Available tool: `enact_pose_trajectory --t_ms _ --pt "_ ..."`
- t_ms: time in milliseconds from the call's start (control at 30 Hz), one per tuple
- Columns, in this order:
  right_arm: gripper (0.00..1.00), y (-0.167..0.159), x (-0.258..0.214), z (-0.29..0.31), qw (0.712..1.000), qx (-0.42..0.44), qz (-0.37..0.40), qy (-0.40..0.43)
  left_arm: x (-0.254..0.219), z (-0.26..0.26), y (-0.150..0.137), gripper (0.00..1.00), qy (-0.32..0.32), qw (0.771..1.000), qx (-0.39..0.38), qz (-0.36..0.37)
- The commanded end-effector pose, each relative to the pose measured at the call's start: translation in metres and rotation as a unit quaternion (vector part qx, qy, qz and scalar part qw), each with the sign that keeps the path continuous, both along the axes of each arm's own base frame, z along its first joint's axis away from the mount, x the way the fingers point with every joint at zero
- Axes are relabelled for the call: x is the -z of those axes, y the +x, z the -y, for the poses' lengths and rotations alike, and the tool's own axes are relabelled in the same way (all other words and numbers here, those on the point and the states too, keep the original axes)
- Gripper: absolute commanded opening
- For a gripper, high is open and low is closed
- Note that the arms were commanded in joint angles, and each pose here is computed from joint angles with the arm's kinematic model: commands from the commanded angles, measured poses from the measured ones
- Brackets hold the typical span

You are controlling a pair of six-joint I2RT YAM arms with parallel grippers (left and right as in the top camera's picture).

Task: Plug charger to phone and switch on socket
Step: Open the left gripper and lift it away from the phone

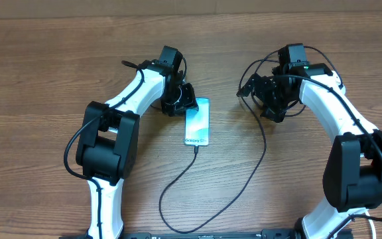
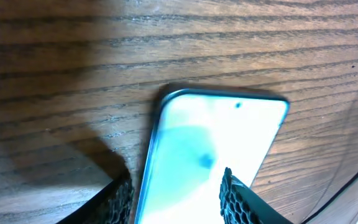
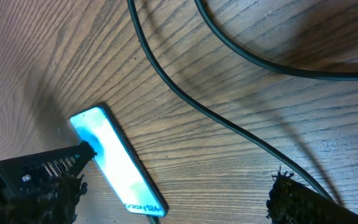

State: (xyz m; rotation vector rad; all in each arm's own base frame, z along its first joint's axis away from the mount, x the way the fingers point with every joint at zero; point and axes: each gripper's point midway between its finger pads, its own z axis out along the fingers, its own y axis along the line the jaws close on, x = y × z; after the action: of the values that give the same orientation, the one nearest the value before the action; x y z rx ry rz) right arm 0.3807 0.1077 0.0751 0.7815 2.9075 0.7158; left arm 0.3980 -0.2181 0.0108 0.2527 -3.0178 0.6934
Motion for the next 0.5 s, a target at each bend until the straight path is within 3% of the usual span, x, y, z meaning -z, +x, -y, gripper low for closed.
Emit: enact_pose_trajectory --t_ms 0,67,133,167,200,467 --pt "0.99 0.006 -0.013 -0.002 1.0 -0.005 0.021 0.004 -0.001 -0.001 -0.001 0.48 0.006 1.0 -0.001 0.001" --pt "0.99 0.006 -0.013 -0.002 1.0 -0.005 0.021 0.004 -0.001 -0.001 -0.001 0.48 0.007 1.0 -0.001 0.001" --pt "0.99 0.006 -0.013 -0.002 1.0 -0.005 0.021 0.004 -0.001 -0.001 -0.001 0.71 0.007 1.0 0.007 0.005" --pt "0.99 0.006 -0.013 -0.002 1.0 -0.005 0.02 0.004 -0.001 -0.002 -0.001 0.9 0.007 1.0 0.016 0.01" --pt "0.99 0.005 -0.013 -0.002 1.0 -0.005 0.02 0.004 -0.001 -0.003 0.0 1.0 0.007 1.0 0.024 0.015" --pt "0.99 0.006 -0.012 0.0 1.0 -0.004 0.02 -0.003 -0.046 -0.049 0.026 1.0 0.054 0.994 0.042 0.083"
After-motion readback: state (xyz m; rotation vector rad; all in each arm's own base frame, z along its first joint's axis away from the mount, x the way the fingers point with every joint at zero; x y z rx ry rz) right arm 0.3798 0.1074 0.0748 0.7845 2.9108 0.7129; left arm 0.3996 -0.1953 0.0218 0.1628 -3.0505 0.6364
